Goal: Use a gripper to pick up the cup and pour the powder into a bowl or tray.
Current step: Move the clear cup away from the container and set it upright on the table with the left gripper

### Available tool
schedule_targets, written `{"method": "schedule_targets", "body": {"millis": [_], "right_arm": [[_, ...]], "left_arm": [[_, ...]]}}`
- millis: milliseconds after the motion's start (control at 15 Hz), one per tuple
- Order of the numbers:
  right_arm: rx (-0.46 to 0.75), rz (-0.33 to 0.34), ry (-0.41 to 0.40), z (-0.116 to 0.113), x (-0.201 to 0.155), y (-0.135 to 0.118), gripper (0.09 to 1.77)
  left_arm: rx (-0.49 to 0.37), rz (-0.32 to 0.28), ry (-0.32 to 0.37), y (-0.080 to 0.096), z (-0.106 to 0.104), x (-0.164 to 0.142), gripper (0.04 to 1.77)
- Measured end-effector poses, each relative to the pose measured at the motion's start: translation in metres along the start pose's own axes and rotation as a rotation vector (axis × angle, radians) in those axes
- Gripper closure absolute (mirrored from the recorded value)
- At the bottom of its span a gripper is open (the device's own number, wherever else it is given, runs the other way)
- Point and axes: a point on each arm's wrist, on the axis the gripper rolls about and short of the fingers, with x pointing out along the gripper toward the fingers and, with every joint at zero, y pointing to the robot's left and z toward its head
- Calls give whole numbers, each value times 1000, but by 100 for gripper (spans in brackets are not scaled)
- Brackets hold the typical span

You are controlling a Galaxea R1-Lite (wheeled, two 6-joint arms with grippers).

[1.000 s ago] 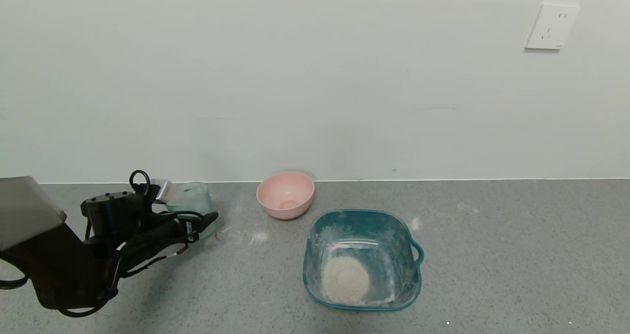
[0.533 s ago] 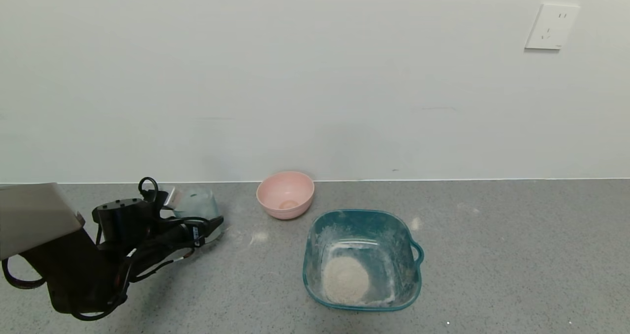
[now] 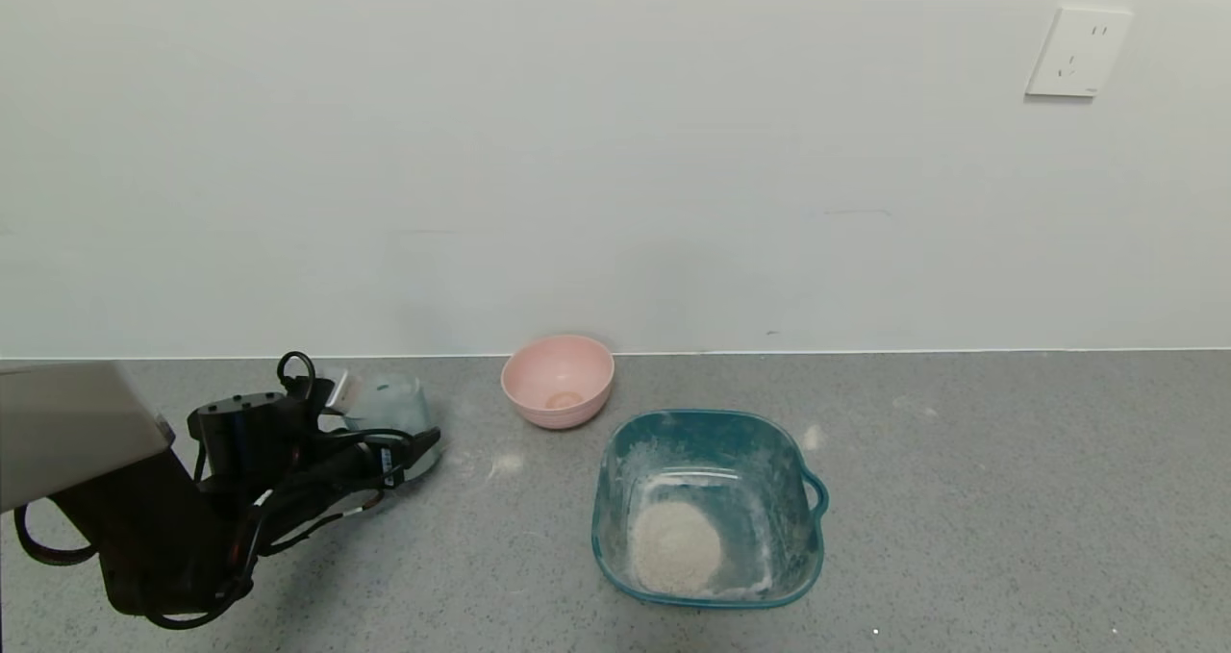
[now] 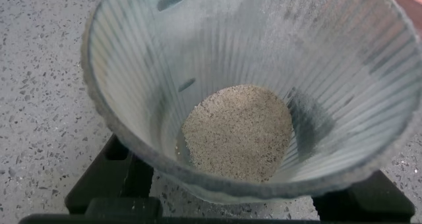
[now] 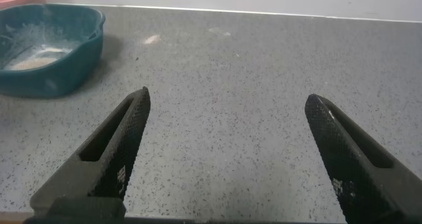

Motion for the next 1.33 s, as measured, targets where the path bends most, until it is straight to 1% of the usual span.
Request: {"method": "schedule_targets", "body": {"millis": [533,667,867,1133,1333], "right_arm": [[0,0,0,0,0,0,15],[0,0,0,0,0,0,15],[0,0,0,0,0,0,15],[1,0,0,0,0,0,15],[0,0,0,0,0,0,15]], "left_arm": [[1,-3,9,-2,-3,3,52],[1,-3,10,-2,-4,3,40],[0,-3,10,-2,-3,2,31],[1,7,8,-3,1,-2,22],[4,16,18,-6,8,-14,18]]}}
